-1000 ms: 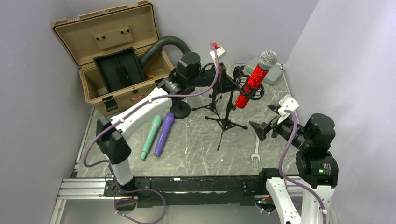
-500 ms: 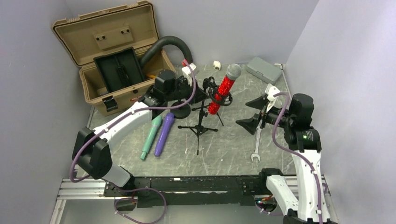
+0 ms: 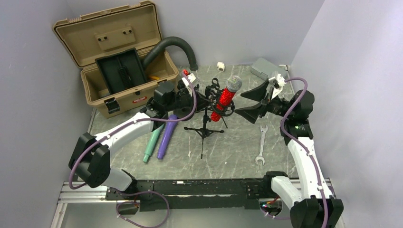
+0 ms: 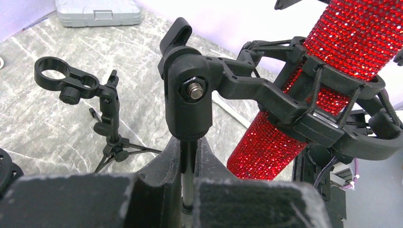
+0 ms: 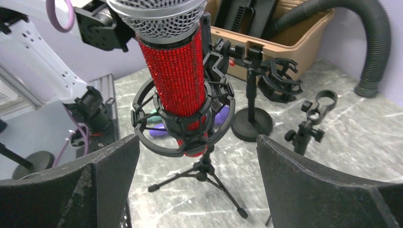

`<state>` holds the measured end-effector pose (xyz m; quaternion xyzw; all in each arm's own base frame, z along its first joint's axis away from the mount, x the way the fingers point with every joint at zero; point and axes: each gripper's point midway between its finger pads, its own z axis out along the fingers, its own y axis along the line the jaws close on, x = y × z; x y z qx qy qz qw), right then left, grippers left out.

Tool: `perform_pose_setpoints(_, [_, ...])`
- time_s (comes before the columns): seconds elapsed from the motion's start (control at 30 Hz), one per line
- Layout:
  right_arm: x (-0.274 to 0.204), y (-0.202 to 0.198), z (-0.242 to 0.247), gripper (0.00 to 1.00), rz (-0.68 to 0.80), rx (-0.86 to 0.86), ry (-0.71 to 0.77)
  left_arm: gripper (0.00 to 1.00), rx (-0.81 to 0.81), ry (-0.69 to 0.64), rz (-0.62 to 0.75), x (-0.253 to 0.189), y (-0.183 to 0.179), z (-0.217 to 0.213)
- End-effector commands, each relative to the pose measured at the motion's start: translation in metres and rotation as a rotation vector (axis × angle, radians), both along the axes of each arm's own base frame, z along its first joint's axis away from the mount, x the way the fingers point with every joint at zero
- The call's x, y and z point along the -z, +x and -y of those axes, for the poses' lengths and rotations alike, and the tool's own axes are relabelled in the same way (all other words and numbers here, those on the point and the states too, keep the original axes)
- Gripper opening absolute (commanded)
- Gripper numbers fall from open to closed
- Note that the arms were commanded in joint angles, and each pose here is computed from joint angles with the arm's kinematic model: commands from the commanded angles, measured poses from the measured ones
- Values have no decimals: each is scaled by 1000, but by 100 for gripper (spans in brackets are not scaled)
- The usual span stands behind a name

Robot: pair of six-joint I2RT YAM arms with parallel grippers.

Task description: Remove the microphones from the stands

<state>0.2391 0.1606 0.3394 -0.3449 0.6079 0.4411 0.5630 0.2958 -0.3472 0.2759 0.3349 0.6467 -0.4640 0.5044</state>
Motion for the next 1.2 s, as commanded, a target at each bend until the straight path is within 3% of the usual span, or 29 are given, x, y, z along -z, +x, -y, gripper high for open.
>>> perform_pose_setpoints(0.0, [-29,-14,-14,95,96,-112,77,0,39,-150,170,-67,-12,0])
perform_pose_setpoints(0.5, [-20,4,-47,94,109,-169,38,0,71,-135,167,-33,-14,11])
perform_pose_setpoints(0.7, [-10,6,-54,87,102,-188,23,0,87,-134,155,-20,-18,16])
perform_pose_setpoints(0.9, [-7,3,-62,71,88,-235,21,0,90,-121,152,-13,-18,19])
perform_pose_setpoints(1.17, [-9,-4,-62,26,98,-251,32,0,81,-92,147,-1,-14,21])
